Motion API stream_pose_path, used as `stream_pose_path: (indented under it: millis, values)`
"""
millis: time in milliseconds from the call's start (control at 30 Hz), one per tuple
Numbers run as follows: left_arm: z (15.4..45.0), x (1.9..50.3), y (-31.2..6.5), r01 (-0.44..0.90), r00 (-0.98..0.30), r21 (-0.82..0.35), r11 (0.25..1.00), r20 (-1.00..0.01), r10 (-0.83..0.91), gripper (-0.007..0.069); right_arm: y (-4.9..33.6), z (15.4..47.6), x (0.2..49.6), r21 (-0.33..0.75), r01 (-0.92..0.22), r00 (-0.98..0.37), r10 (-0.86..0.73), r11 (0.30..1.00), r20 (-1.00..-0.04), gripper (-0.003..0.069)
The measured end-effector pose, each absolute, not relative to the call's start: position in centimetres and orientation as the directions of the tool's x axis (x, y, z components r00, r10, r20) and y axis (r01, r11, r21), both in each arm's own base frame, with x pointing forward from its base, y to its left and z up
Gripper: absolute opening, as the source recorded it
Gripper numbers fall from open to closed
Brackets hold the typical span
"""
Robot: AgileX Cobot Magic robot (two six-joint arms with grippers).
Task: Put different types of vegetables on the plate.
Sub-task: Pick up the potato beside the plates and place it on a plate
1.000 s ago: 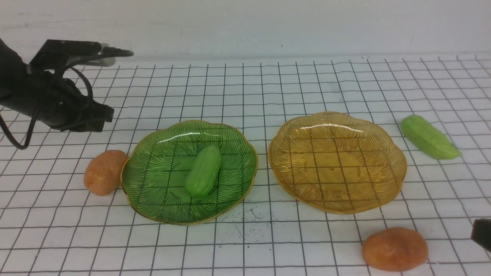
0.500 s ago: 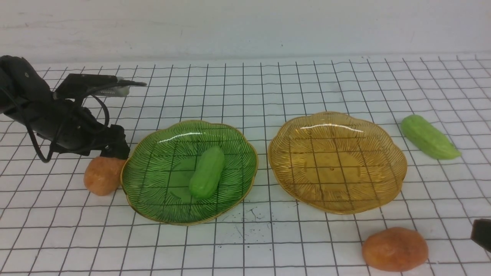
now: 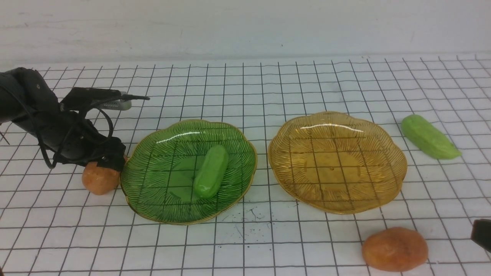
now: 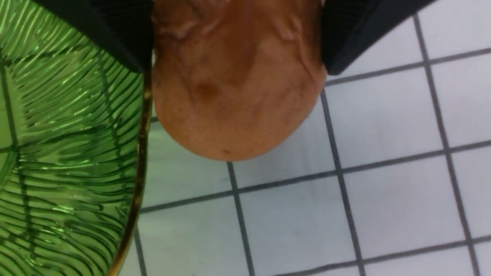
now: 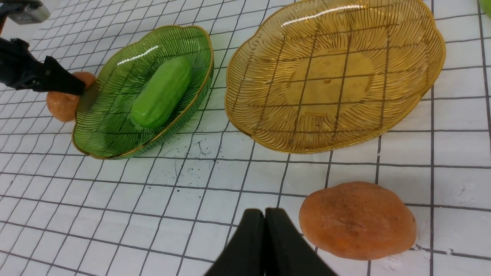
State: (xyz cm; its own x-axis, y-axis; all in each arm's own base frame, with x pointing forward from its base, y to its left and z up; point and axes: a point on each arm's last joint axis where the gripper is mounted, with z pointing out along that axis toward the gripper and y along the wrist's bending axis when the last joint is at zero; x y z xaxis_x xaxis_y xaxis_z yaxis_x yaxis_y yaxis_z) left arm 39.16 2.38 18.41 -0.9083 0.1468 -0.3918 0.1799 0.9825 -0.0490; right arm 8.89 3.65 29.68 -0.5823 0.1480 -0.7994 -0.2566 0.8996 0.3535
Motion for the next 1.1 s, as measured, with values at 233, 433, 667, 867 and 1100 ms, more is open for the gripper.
stream_pose_path:
  millis: [233, 433, 667, 867, 1100]
  values:
    - [18.3, 39.0, 2.4, 0.189, -0.913, -0.046, 0.981, -0.375, 0.158, 0.0484, 3.7, 29.7, 8.9, 0.353, -0.258, -0.583, 0.147, 0.899, -0.799, -0.0015]
    - [20.1, 38.5, 2.5, 0.21, -0.898, -0.007, 0.978, -0.396, 0.19, 0.0484, 3.7, 29.7, 8.9, 0.353, -0.258, -0.583, 0.147, 0.899, -0.799, -0.0015]
    - [26.2, 37.2, -1.2, 0.2, -0.823, -0.173, 0.964, -0.564, 0.069, 0.0484, 3.6, 29.8, 9.2, 0.383, -0.227, -0.601, 0.18, 0.895, -0.778, -0.0015]
    - [29.4, 34.8, -11.3, 0.49, -0.725, -0.32, 0.811, -0.666, 0.175, 0.0484, 3.2, 31.7, 11.1, 0.373, -0.163, -0.704, 0.157, 0.913, -0.692, -0.0015]
    - [30.4, 32.6, -22.0, 0.722, -0.582, -0.286, 0.63, -0.743, 0.33, 0.0484, 2.7, 32.8, 13.2, 0.358, -0.071, -0.86, 0.124, 0.931, -0.495, -0.0015]
